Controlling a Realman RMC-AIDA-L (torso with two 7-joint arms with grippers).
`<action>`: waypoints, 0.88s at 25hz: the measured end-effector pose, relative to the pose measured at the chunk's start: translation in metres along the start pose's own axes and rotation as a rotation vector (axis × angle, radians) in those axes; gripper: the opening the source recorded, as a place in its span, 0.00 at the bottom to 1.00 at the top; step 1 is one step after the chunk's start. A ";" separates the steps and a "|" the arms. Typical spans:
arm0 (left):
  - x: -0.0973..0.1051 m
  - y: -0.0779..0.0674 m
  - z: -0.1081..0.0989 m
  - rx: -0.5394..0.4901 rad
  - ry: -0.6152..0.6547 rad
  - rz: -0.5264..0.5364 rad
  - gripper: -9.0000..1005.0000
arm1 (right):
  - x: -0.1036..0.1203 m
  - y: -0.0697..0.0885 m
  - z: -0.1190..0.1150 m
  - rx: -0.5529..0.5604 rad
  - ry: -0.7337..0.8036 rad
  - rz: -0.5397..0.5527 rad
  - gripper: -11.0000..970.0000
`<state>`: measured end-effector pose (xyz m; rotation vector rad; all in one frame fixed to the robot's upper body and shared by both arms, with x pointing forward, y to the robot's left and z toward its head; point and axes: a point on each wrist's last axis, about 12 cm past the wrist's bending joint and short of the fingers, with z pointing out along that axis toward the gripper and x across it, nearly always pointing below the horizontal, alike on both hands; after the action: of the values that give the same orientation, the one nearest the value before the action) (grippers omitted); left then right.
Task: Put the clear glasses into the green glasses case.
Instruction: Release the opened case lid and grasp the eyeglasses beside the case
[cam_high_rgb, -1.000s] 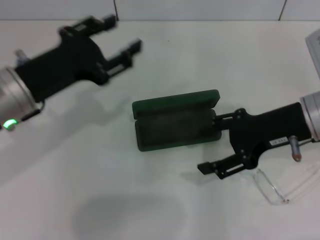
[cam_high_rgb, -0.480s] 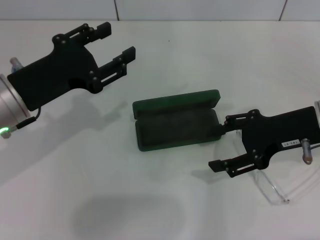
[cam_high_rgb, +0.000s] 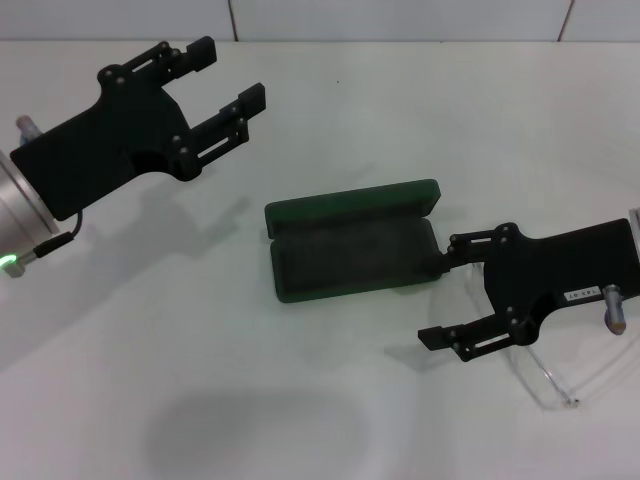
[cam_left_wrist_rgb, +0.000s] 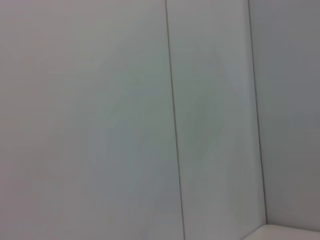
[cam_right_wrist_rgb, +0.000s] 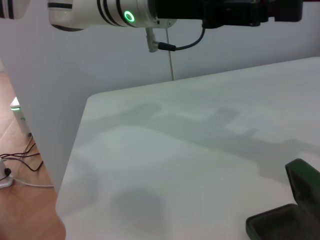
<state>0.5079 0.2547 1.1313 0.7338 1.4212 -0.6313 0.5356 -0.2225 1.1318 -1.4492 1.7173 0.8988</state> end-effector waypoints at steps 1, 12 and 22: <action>0.001 0.000 0.000 -0.001 0.001 -0.002 0.68 | 0.000 0.000 0.000 0.000 0.000 -0.003 0.88; 0.006 0.003 0.005 0.006 0.010 -0.023 0.68 | 0.008 0.006 0.004 -0.036 -0.099 -0.115 0.88; 0.015 0.018 0.023 0.001 0.004 -0.092 0.68 | 0.040 0.015 0.016 -0.002 -0.261 -0.331 0.88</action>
<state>0.5370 0.2488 1.1174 0.6735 1.4647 -0.7016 0.5173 -0.2262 1.0903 -1.4888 1.2428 0.8637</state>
